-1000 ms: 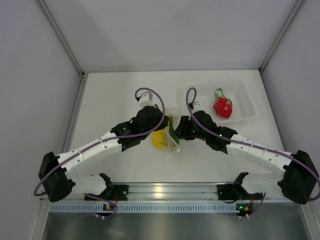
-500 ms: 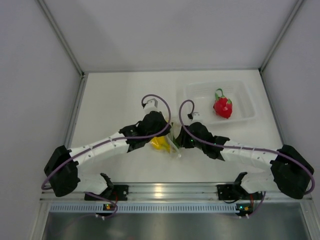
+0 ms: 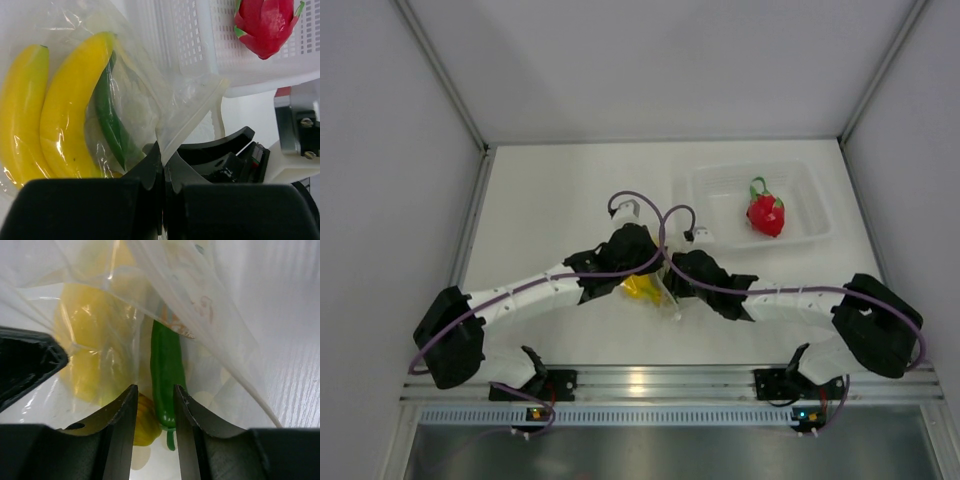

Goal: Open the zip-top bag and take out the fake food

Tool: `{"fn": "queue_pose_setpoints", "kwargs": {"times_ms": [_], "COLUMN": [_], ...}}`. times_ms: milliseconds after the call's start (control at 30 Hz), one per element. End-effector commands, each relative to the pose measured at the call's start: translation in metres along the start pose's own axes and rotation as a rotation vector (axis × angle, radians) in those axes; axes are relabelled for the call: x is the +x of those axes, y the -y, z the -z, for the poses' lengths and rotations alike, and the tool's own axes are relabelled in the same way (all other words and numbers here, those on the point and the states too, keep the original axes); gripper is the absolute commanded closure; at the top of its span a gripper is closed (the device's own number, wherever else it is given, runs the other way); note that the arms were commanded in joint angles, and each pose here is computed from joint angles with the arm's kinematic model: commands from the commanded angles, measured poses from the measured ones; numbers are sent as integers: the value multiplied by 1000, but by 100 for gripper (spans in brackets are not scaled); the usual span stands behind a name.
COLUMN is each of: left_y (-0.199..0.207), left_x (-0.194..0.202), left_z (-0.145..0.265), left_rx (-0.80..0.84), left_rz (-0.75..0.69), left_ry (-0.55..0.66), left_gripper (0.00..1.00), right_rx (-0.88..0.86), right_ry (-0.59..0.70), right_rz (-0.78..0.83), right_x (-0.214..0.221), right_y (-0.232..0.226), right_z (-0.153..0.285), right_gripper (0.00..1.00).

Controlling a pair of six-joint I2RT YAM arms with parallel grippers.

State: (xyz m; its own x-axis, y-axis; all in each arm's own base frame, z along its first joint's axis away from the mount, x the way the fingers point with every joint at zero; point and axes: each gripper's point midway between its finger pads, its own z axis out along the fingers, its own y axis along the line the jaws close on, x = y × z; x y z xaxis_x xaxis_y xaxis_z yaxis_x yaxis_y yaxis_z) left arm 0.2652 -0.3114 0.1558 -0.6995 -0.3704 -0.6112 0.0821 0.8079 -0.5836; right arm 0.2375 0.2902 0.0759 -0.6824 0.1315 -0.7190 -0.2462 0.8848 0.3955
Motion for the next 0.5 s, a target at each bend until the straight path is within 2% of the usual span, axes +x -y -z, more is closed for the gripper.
{"fn": "queue_pose_setpoints", "kwargs": {"times_ms": [0, 200, 367, 467], "left_y": [11, 13, 9, 7], "left_x": [-12, -14, -10, -10], "left_z": [7, 9, 7, 7], "left_rx": [53, 61, 50, 46], "left_rz": [18, 12, 5, 0], "left_ry": [46, 50, 39, 40], "left_gripper": [100, 100, 100, 100], "right_rx": [16, 16, 89, 140], "right_ry": [45, -22, -65, -103], "right_rz": [-15, -13, 17, 55], "right_x": [-6, 15, 31, 41], "right_y": [-5, -5, 11, 21], "right_z": [-10, -27, -36, -40], "right_gripper": [65, 62, 61, 55]}}
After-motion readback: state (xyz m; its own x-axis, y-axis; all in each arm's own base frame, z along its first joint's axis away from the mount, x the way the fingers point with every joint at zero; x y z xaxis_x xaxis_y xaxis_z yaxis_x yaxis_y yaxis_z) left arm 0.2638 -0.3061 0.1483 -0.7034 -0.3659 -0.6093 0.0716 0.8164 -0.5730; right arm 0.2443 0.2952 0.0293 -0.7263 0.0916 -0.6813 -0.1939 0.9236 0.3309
